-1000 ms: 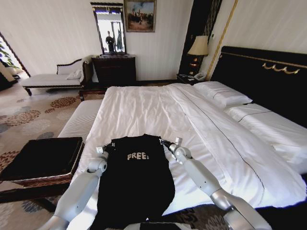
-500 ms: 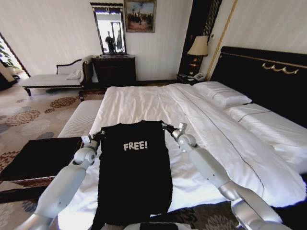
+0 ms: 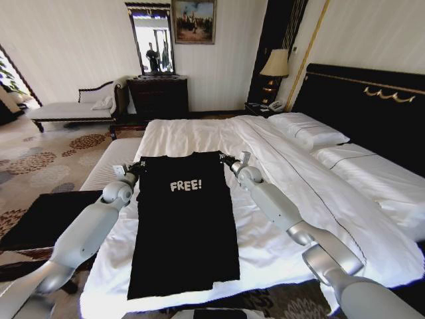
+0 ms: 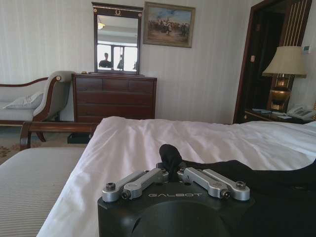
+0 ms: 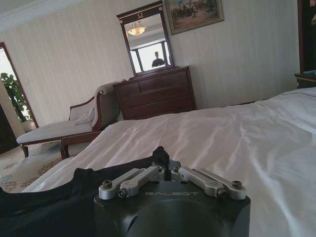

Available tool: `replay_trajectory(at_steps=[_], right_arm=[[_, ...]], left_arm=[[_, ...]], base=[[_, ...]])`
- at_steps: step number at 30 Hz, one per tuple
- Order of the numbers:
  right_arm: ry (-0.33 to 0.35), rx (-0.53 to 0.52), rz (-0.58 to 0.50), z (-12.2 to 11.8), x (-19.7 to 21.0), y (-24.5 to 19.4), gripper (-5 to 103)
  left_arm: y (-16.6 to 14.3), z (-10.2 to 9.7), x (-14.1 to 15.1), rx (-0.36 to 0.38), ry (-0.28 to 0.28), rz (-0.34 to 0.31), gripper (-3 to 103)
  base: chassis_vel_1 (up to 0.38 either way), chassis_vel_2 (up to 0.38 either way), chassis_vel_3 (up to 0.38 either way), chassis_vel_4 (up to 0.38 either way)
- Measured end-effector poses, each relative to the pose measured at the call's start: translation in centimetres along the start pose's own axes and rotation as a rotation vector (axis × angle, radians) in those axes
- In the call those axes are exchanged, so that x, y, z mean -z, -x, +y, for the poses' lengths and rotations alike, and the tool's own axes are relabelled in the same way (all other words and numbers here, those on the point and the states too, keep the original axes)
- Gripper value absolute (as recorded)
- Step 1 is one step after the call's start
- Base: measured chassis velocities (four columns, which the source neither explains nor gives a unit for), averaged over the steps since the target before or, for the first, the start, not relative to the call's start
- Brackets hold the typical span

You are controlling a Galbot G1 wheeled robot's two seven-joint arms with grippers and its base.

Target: Fold the clothes on the bed and place them into the basket.

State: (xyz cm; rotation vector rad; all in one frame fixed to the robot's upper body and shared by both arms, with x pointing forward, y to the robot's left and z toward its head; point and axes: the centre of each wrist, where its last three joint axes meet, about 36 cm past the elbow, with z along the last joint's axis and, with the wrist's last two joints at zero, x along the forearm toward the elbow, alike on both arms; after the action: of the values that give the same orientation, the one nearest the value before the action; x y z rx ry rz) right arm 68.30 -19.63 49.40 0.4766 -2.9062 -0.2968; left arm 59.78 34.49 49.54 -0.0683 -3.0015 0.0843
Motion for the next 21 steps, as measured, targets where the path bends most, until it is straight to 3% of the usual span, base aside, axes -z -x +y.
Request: replay_trajectory(at_steps=[10, 18, 21], right_arm=[[0.004, -0.049, 0.009, -0.7, -0.5, 2.9, 1], [-0.011, -0.077, 0.008, -1.3, -1.8, 3.5, 1], [-0.016, -0.070, -0.003, -1.3, -3.1, 2.7, 1]], left_arm=[[5.7, -1.0, 0.4, 0.006, -0.021, 0.028, 2], [6.8, -2.1, -0.7, -0.007, -0.025, 0.038, 2], [5.8, -2.6, -2.1, -0.020, -0.030, 0.039, 2]], base=[[0.000, 0.000, 0.000, 0.000], [0.000, 0.000, 0.000, 0.000], [0.000, 0.000, 0.000, 0.000]])
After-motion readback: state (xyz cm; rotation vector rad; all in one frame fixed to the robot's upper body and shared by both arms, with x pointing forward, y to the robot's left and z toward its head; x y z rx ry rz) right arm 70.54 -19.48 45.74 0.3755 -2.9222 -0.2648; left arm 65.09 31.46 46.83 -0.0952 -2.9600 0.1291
